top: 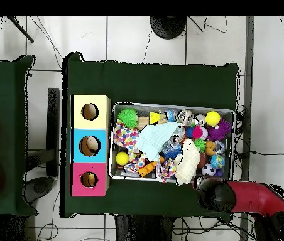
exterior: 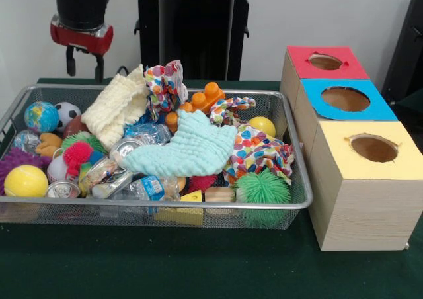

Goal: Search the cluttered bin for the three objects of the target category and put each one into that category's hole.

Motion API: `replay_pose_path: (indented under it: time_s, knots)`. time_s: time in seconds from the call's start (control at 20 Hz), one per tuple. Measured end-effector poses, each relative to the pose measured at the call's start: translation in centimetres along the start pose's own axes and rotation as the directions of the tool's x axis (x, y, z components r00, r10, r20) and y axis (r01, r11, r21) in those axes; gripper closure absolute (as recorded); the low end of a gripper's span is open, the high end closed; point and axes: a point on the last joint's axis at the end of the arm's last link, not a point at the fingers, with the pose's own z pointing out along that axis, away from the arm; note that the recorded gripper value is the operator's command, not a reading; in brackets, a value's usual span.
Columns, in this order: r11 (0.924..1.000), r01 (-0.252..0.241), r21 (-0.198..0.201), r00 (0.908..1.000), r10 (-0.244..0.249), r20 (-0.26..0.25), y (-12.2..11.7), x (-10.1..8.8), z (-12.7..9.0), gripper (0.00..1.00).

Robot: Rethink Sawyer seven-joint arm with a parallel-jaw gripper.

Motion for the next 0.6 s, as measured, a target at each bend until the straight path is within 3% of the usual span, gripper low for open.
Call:
replay_pose_path:
  time_s: [0.3, 0.6]
  knots:
    - [0.9997, -0.025, -0.002, 0.9993, 0.025, 0.028, -1.4, -0.8, 0.6, 0.00]
    - [0.9984, -0.054, -0.015, 0.9983, 0.054, 0.024, -2.5, -1.3, 2.3, 0.00]
